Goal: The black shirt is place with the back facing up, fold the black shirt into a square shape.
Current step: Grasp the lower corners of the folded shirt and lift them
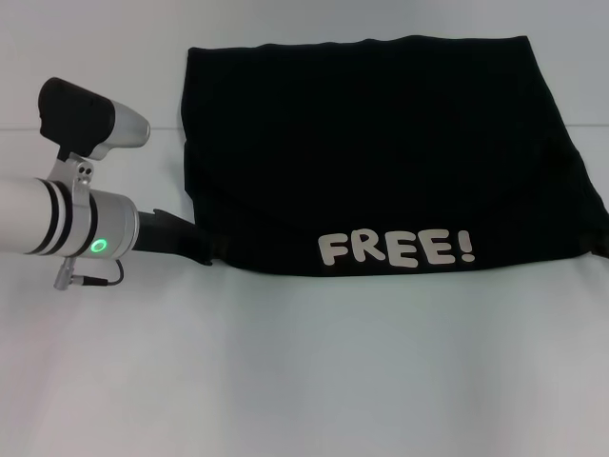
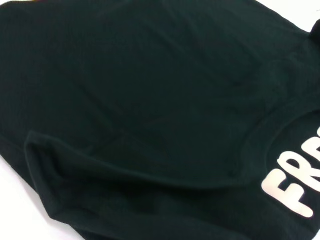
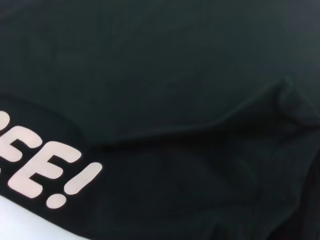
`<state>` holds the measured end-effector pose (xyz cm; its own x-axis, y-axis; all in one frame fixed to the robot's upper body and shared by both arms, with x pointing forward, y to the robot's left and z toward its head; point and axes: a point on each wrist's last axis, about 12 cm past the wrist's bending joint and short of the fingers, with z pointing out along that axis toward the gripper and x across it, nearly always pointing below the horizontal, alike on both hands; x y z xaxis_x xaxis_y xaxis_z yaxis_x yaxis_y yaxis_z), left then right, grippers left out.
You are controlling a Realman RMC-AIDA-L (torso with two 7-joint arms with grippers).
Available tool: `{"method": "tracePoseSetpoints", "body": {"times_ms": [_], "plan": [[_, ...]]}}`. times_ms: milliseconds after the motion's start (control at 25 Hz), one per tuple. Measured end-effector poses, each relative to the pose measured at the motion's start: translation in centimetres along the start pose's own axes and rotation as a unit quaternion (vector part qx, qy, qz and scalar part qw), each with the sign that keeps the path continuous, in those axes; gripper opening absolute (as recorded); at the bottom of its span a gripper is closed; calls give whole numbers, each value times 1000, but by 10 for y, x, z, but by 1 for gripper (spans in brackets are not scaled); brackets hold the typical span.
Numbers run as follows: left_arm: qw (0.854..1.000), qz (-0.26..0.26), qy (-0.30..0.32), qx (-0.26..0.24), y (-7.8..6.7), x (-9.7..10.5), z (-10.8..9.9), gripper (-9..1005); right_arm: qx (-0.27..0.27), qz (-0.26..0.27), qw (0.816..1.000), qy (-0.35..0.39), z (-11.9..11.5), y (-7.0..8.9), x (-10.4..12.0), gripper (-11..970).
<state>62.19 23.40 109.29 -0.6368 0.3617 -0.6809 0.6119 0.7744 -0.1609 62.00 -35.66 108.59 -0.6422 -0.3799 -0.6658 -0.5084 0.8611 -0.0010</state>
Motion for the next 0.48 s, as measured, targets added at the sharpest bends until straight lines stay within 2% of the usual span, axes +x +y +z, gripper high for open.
{"method": "tracePoseSetpoints", "body": {"times_ms": [280,480], "plan": [[1000,-5,-2,-5,1,-1,0,2,-2,1,1000,-2,-2,-1,0,204],[1000,-11,0,-1,1,0,-1,2,-9,16,1000,-8,-8,-4,7,85]]}}
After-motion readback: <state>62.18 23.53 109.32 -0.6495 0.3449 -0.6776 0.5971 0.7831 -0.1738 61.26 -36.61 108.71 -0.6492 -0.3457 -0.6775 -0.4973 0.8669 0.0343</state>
